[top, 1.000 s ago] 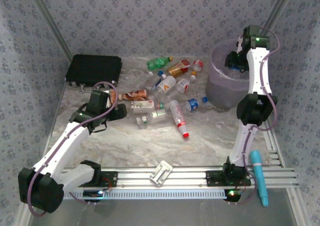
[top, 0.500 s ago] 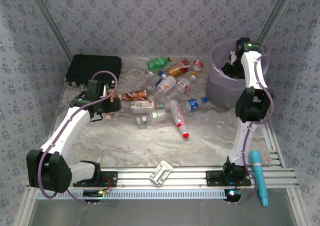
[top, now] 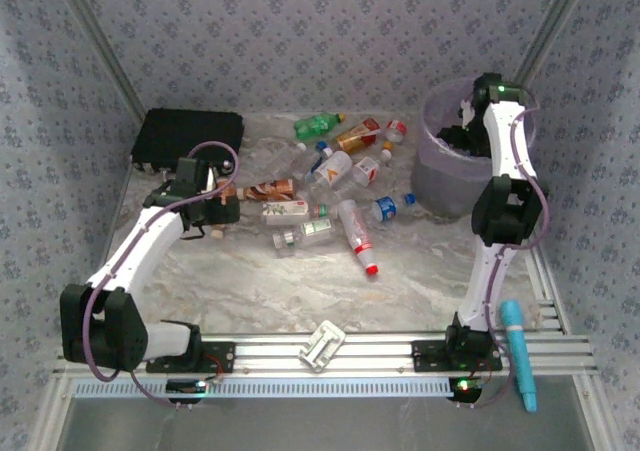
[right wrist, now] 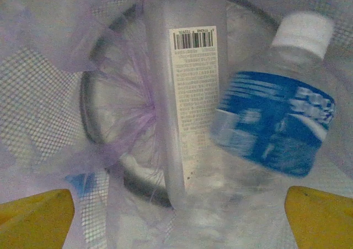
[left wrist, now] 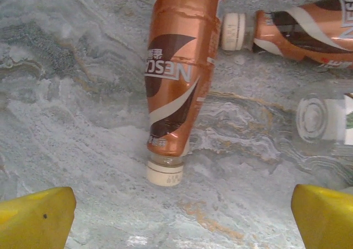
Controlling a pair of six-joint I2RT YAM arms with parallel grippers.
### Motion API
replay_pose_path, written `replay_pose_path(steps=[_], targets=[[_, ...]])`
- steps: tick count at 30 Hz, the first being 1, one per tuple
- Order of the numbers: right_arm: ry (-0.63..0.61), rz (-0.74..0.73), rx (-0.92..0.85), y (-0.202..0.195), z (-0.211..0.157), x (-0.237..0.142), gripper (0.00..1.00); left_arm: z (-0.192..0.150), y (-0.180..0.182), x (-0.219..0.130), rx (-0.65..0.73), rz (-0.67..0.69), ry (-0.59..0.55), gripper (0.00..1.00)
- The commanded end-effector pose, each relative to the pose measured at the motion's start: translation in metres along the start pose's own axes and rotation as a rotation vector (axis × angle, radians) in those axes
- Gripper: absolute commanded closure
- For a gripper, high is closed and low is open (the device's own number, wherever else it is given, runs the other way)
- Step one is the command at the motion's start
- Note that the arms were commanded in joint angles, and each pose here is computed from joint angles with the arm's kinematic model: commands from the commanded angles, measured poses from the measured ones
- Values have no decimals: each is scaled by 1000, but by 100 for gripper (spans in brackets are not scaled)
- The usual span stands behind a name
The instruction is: Put the plastic bottles in the bin
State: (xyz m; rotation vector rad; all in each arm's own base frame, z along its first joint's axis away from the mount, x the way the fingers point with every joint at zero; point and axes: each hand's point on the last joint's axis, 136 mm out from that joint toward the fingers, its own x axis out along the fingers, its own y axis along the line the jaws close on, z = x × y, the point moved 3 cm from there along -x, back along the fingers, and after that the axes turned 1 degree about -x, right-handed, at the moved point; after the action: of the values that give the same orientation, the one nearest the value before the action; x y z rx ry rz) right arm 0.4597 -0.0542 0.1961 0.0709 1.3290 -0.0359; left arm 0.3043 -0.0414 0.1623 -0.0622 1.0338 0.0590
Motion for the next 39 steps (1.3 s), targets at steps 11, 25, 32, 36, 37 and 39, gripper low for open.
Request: replay_pose_path(steps=[11, 25, 32, 36, 37, 39], targets=[[-440, 2, 81, 8, -16, -188, 0, 10, -1, 43, 33, 2, 24, 0], [-681, 432, -88, 106, -90, -272, 2, -4, 2, 91, -79, -16, 99, 9], [-614, 679, -234, 170, -133, -258, 2, -9, 3, 102, -111, -5, 147, 16], [-537, 708, -273, 189, -151, -232, 2, -12, 5, 106, -126, 3, 175, 24], [-522, 715, -271, 190, -155, -226, 2, -12, 5, 107, -127, 5, 181, 26], [-490, 720, -264, 191, -163, -212, 2, -14, 6, 107, -132, 9, 187, 28]])
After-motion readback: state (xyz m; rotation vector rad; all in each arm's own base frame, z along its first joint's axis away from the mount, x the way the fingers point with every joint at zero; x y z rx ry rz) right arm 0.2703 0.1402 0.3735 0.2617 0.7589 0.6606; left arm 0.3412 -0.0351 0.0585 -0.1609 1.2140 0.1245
